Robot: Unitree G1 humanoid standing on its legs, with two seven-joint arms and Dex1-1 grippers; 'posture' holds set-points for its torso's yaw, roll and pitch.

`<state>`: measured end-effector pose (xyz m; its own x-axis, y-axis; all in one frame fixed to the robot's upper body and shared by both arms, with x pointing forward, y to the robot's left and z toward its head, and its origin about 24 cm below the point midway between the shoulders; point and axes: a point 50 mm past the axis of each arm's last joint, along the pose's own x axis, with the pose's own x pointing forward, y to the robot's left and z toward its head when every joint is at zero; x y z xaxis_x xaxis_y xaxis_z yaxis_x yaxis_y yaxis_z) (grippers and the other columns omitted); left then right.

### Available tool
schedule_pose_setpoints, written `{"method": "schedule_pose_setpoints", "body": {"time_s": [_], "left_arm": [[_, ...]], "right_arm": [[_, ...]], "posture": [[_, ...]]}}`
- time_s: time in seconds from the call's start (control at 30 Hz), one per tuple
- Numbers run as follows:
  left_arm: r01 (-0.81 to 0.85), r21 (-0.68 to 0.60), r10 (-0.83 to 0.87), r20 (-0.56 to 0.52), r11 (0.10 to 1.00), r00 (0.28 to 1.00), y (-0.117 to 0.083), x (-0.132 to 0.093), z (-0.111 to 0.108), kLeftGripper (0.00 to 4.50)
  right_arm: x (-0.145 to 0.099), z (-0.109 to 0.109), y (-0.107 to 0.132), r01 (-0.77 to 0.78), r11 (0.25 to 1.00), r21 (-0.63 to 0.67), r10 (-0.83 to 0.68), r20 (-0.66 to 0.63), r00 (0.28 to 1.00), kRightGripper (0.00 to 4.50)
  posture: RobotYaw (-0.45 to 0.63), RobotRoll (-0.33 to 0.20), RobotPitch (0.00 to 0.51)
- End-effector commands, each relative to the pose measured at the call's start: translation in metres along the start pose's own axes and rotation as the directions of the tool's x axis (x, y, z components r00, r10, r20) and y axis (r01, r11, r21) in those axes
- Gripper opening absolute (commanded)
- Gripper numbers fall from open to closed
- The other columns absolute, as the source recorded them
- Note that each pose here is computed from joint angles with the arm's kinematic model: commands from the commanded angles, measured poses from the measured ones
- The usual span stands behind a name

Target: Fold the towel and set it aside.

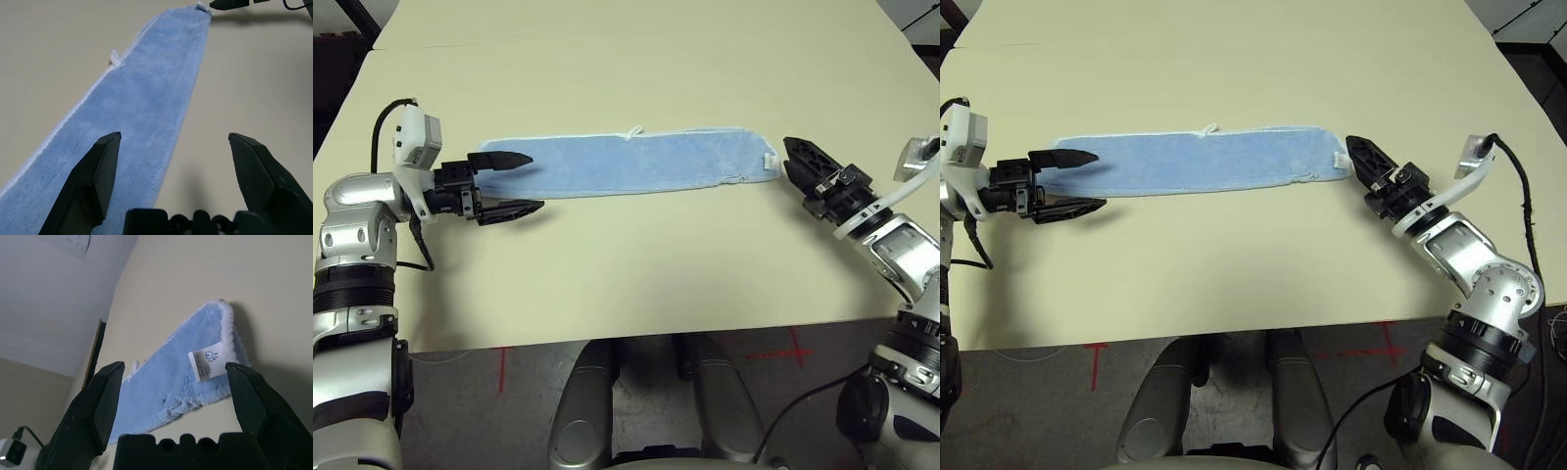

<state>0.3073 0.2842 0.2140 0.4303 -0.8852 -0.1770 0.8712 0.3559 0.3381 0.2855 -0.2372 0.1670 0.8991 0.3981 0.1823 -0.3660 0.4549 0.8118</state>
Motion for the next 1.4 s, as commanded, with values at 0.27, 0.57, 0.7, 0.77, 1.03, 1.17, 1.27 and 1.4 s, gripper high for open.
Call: {"method": "schedule_pose_setpoints", "body": {"time_s": [0.27, 0.57, 0.7, 0.77, 1.03, 1.17, 1.27, 1.4], "left_arm": [[0.039, 0.006, -0.038, -0.023, 0.999, 0.999, -0.006, 0.000, 0.002, 4.46], [0.036, 0.008, -0.036, -0.026, 0.999, 0.999, -0.005, 0.000, 0.003, 4.46], [0.034, 0.009, -0.034, -0.030, 0.999, 0.999, -0.006, -0.001, 0.004, 4.46], [0.034, 0.008, -0.033, -0.033, 0.999, 0.999, -0.006, -0.002, 0.004, 4.46], [0.036, 0.005, -0.035, -0.046, 0.999, 0.998, -0.007, -0.005, 0.005, 4.46], [0.036, 0.005, -0.036, -0.050, 0.999, 0.998, -0.007, -0.006, 0.005, 4.46], [0.036, 0.004, -0.036, -0.051, 0.999, 0.998, -0.007, -0.006, 0.005, 4.46], [0.033, 0.003, -0.033, -0.050, 0.999, 0.998, -0.007, -0.006, 0.005, 4.46]], "right_arm": [[-0.026, -0.014, -0.005, 0.093, 0.988, 0.120, -0.096, 0.024, 0.995, 4.50], [-0.011, -0.018, -0.010, 0.100, 0.979, 0.177, -0.103, 0.010, 0.995, 4.50], [-0.004, -0.025, -0.015, 0.107, 0.969, 0.221, -0.110, 0.002, 0.994, 4.50], [0.000, -0.030, -0.016, 0.103, 0.964, 0.245, -0.105, -0.002, 0.994, 4.50], [0.012, -0.041, -0.018, 0.104, 0.936, 0.337, -0.121, 0.031, 0.992, 4.50], [0.016, -0.045, -0.018, 0.103, 0.927, 0.361, -0.122, 0.032, 0.992, 4.50], [0.020, -0.042, -0.020, 0.097, 0.927, 0.362, -0.122, 0.044, 0.992, 4.50], [0.027, -0.038, -0.019, 0.084, 0.930, 0.358, -0.110, 0.053, 0.993, 4.50]], "posture": [[0.04, 0.000, 0.310], [0.06, 0.000, 0.310], [0.06, 0.000, 0.311], [0.07, 0.000, 0.315], [0.08, 0.000, 0.322], [0.08, 0.000, 0.322], [0.08, 0.000, 0.322], [0.08, 0.000, 0.320]]}}
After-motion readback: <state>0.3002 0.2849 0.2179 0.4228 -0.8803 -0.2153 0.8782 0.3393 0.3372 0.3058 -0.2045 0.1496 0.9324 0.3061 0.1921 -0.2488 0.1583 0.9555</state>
